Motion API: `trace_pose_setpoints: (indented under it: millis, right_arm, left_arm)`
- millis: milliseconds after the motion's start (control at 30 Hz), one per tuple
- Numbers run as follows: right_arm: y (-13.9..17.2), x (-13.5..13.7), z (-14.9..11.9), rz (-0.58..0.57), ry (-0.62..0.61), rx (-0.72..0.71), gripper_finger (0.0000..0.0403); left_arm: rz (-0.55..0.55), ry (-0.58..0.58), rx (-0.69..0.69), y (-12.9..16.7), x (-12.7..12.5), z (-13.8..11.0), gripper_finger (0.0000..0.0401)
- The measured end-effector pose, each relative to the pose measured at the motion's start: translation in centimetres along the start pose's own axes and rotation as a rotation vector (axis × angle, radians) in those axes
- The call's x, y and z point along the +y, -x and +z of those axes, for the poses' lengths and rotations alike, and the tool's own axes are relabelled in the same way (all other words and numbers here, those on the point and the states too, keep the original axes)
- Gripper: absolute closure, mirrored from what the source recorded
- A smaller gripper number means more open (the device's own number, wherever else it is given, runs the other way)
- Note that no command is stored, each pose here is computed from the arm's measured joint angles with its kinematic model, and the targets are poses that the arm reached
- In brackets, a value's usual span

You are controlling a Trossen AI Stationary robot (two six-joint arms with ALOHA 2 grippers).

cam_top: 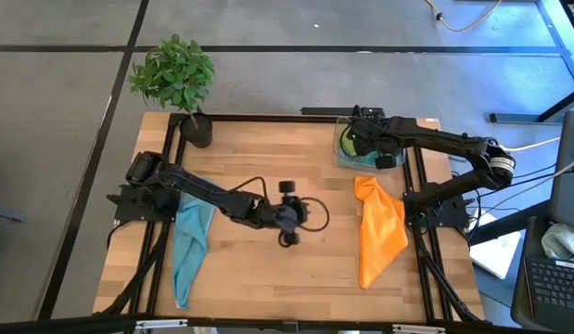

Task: Fold microfiber towels
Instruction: Put the folded green microfiber towel into the transparent bin

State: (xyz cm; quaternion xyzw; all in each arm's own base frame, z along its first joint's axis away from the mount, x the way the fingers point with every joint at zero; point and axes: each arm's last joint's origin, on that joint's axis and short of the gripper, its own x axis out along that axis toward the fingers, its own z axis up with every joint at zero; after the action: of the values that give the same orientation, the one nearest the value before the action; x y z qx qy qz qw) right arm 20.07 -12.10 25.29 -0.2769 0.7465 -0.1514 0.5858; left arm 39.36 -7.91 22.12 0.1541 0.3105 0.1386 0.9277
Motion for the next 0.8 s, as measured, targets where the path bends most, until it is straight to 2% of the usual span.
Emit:
trace_pose_setpoints:
  millis: [167, 300, 500, 667, 800]
  right_arm:
    - [0.0, 0.1, 0.0, 0.017, -0.096, -0.005, 0.0392]
    - [0.0, 0.1, 0.0, 0.020, -0.165, -0.010, 0.0392]
    - [0.6, -0.1, 0.3, 0.098, -0.320, -0.161, 0.0392]
    - [2.2, -1.1, -0.1, 0.061, -0.474, -0.339, 0.0391]
    - [3.3, -1.4, -1.0, 0.021, -0.535, -0.407, 0.0391]
  left_arm:
    - [-0.036, 0.033, -0.178, -3.1, 2.0, 1.0, 0.0299]
    - [-0.031, 0.030, -0.223, -6.7, 5.2, -0.1, 0.0279]
    - [0.029, -0.045, -0.394, -10.0, 8.7, -0.9, 0.0250]
    - [0.078, -0.083, -0.403, -12.1, 10.7, -2.4, 0.0229]
    - [0.135, -0.068, -0.392, -13.8, 13.3, -2.5, 0.0219]
